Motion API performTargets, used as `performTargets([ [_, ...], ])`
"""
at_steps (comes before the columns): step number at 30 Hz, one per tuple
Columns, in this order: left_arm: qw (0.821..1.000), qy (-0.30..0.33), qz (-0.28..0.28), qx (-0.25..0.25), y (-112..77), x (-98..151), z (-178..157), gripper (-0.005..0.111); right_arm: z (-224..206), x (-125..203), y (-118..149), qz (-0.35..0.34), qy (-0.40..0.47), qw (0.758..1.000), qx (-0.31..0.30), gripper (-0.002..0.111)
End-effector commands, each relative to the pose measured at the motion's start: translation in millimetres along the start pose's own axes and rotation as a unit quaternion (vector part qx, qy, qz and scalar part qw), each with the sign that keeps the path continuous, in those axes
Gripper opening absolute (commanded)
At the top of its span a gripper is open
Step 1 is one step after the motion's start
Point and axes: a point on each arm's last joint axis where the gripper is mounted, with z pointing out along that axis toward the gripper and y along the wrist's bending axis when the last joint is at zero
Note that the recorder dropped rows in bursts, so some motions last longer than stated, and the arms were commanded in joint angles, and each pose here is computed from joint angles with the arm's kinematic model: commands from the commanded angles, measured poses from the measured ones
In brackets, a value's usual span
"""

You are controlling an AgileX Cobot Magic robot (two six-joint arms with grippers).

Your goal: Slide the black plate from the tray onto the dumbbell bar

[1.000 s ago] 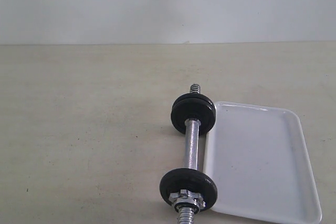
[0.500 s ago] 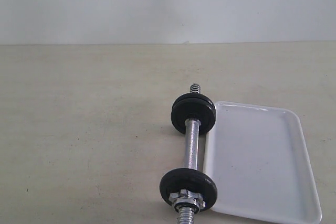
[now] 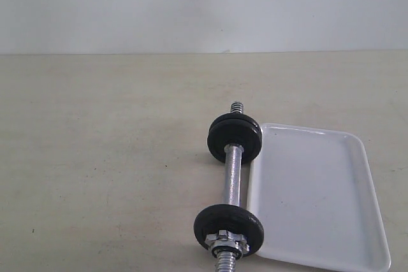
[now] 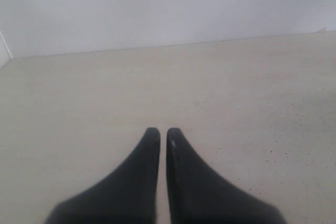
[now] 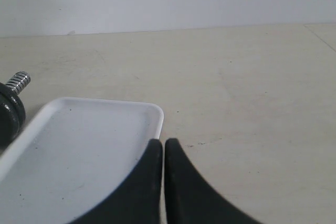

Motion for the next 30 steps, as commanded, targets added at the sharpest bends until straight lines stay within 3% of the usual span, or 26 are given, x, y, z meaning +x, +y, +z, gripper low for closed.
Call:
performTargets([
  [1, 1.000, 0.000, -0.001, 0.000, -0.1, 0.9, 0.1, 0.004, -0.4, -1.0, 0.2, -0.001, -0.007, 1.000, -0.002, 0.000],
  [10, 0.999, 0.000, -0.032, 0.001, -0.3, 0.9, 0.1, 0.004, -0.4, -1.2, 0.2, -0.001, -0.007, 1.000, -0.002, 0.000],
  [30, 0.999, 0.000, -0.032, 0.001, -0.3, 0.9, 0.1, 0.004, -0.4, -1.2, 0.2, -0.001, -0.007, 1.000, -0.002, 0.000],
])
